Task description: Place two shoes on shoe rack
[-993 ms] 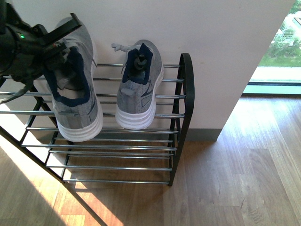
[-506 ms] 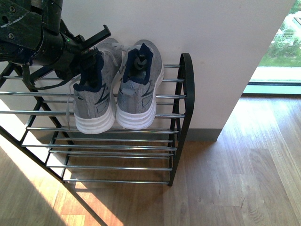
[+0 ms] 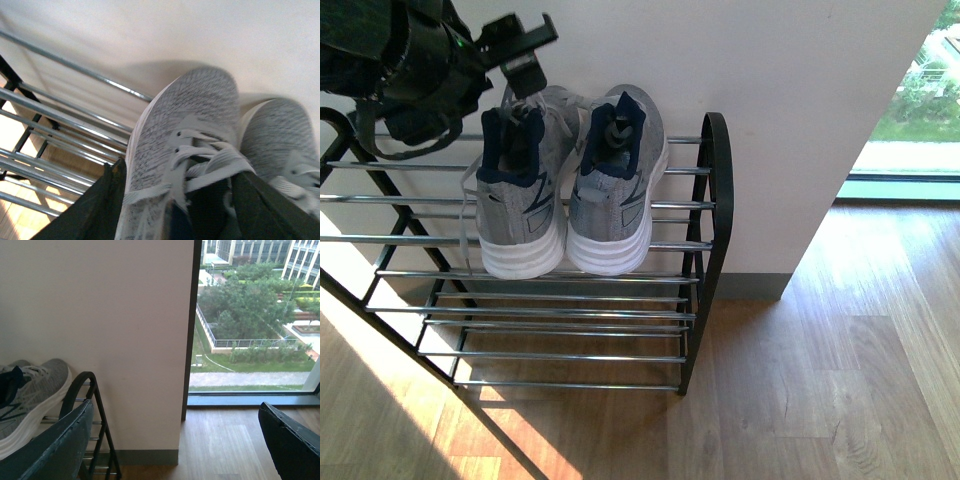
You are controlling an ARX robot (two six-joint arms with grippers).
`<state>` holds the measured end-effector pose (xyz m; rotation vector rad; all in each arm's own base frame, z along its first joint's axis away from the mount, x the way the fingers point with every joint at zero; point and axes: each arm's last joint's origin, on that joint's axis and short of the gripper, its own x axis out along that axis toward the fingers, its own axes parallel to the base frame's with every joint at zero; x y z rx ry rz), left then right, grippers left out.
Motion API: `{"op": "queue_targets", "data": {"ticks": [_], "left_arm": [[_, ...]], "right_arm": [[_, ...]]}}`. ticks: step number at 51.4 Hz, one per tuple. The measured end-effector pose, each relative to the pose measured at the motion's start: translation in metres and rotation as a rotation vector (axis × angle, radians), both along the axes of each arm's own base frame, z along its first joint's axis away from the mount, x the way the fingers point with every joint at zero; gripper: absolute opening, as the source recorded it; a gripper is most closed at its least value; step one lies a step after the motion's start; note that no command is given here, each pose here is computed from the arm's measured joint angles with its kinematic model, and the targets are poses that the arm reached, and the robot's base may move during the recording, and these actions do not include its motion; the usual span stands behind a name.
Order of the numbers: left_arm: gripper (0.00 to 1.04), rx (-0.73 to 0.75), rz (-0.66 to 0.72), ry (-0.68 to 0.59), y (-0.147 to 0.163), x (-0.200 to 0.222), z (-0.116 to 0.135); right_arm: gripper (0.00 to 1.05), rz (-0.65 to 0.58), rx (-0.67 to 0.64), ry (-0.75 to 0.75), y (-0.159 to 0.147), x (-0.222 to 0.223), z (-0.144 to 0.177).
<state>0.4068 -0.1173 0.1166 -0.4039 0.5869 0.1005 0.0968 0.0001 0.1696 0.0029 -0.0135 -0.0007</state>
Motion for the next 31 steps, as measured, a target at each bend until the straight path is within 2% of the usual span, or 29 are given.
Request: {"op": "queue_targets", "data": {"ticks": [7, 9, 18, 31], "left_arm": [[0.93, 0.025, 0.059, -0.127, 0.003, -0.037, 0.039], [0.97, 0.035, 0.079, -0.148, 0.006, -0.048, 0.047], [0.95, 0.041, 0.187, -0.238, 0.024, -0.111, 0.073], [0.95, 0.09, 0.335, -0.33, 0.047, -0.201, 0.083]], "right_arm": [[0.96, 0.0, 0.0, 0.0, 0.0, 0.0, 0.0], [0.96, 0.0, 0.0, 0.0, 0.0, 0.0, 0.0], [0.96, 0.0, 0.0, 0.0, 0.0, 0.0, 0.0], [0.96, 0.0, 0.0, 0.0, 0.0, 0.0, 0.0]]}}
